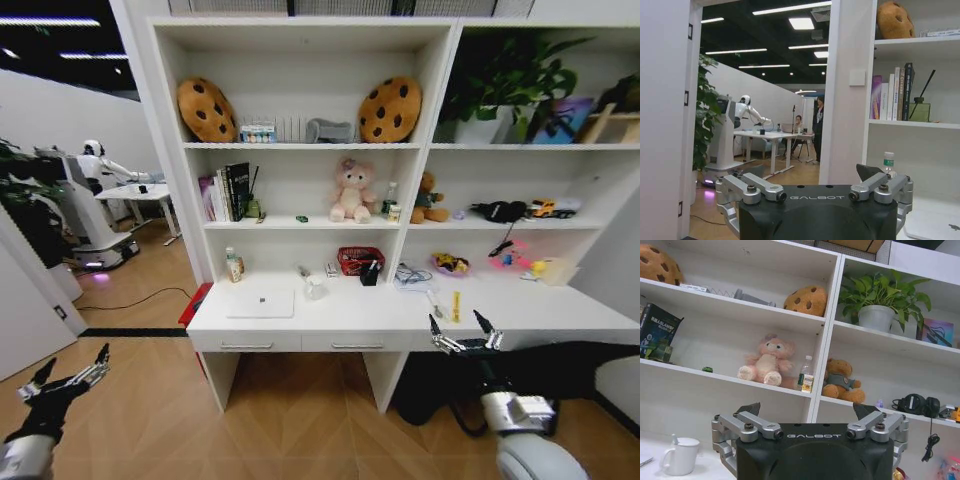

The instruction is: Organize the objects on the table.

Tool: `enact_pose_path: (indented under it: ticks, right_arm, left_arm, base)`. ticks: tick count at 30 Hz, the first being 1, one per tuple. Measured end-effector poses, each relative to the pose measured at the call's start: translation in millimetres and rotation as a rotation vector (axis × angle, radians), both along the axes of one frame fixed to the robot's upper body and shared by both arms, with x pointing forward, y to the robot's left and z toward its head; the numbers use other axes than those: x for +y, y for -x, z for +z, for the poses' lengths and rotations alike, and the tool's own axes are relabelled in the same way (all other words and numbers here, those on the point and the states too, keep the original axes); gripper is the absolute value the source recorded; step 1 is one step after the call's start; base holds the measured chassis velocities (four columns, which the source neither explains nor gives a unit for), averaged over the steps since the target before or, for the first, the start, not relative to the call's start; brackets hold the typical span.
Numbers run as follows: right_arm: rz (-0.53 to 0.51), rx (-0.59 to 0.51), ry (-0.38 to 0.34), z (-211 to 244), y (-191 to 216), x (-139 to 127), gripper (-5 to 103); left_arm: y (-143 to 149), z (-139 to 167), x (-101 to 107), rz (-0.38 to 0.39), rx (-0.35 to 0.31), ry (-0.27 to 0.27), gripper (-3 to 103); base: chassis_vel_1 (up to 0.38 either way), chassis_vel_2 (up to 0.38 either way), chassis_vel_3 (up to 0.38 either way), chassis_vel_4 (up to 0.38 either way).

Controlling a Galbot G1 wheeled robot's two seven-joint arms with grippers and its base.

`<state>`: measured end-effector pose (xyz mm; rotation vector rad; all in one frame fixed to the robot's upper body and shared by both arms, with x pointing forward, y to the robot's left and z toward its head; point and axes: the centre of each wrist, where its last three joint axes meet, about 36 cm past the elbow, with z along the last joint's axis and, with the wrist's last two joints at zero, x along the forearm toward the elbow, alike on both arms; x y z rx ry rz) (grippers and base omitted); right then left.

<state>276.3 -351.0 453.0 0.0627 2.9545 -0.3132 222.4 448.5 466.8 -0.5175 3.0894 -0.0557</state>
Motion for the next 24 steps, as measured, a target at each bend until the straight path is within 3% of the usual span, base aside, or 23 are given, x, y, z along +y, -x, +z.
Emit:
enact_pose_path:
  ticks: [5, 24]
  right_arm:
    - [0.0, 0.0, 0.0, 0.0, 0.0, 0.0, 100]
    - [0.0, 0.0, 0.0, 0.1, -0.1, 0.0, 100]
  left_arm:
    - [0.0, 0.0, 0.0, 0.0, 0.0, 0.0, 100]
    - [-0.1, 0.0, 0.0, 0.0, 0.0, 0.0, 100]
  base:
    - [0.04, -0.061, -0.137, 0.091]
    - [-0.009, 0.015, 0.01, -0.023]
